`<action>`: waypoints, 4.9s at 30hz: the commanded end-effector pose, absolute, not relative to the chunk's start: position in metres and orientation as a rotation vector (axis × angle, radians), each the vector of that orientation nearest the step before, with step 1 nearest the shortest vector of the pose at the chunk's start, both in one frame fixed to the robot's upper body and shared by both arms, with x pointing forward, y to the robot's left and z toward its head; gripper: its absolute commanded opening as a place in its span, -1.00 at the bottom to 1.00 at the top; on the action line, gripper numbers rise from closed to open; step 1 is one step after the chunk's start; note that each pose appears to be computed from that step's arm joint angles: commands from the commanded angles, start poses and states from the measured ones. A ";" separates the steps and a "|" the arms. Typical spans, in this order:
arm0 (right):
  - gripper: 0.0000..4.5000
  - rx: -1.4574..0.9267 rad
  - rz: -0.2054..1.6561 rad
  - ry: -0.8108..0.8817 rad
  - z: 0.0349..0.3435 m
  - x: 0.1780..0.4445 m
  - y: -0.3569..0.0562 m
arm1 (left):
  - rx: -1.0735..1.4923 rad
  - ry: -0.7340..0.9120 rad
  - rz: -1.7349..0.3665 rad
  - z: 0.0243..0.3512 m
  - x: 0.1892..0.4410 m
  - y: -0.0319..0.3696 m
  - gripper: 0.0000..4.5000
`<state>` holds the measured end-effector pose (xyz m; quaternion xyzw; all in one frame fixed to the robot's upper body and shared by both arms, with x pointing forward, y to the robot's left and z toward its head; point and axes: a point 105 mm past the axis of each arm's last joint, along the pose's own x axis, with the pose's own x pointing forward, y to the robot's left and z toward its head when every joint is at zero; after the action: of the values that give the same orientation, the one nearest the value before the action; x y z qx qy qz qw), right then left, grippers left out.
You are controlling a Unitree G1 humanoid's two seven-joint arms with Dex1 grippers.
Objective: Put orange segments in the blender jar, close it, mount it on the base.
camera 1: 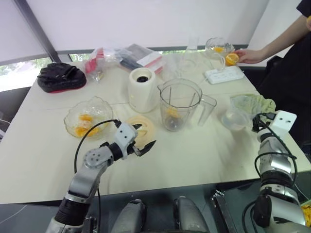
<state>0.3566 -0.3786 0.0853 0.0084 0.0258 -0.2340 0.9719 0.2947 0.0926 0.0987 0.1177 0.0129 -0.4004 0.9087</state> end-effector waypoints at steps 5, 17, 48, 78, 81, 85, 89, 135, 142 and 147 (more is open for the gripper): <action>0.52 -0.016 -0.479 -0.003 0.103 0.364 -0.385 | 0.263 -0.027 -0.830 0.112 0.292 0.088 0.98; -0.97 -0.028 -0.455 -0.023 0.105 0.370 -0.382 | 0.273 -0.025 -0.820 0.108 0.293 0.090 1.00; -0.97 -0.209 -0.003 -0.474 0.311 0.370 -0.239 | 0.306 -0.036 -0.873 0.108 0.304 0.085 1.00; -0.97 -0.872 0.234 -0.560 0.304 0.364 -0.181 | 0.324 -0.047 -0.868 0.110 0.299 0.082 1.00; -0.97 -0.910 0.243 -0.565 0.301 0.364 -0.179 | 0.326 -0.046 -0.868 0.110 0.300 0.082 1.00; -0.97 -0.914 0.238 -0.569 0.301 0.364 -0.180 | 0.326 -0.047 -0.869 0.111 0.300 0.081 1.00; -0.97 -0.733 0.163 -0.514 0.299 0.370 -0.198 | 0.326 -0.046 -0.872 0.111 0.299 0.080 1.00; -0.97 0.227 -0.593 -0.207 0.108 0.359 -0.360 | 0.342 -0.016 -0.864 0.112 0.291 0.087 1.00; -0.97 0.228 -0.596 -0.204 0.107 0.366 -0.362 | 0.343 -0.011 -0.856 0.111 0.289 0.088 1.00; -0.97 0.241 -0.579 -0.183 0.099 0.367 -0.359 | 0.341 -0.011 -0.856 0.111 0.289 0.087 1.00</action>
<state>0.3644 -0.3565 0.0839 0.1209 -0.0634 -0.2899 0.9473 0.2918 0.0906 0.0966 0.1594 0.0230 -0.4113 0.8972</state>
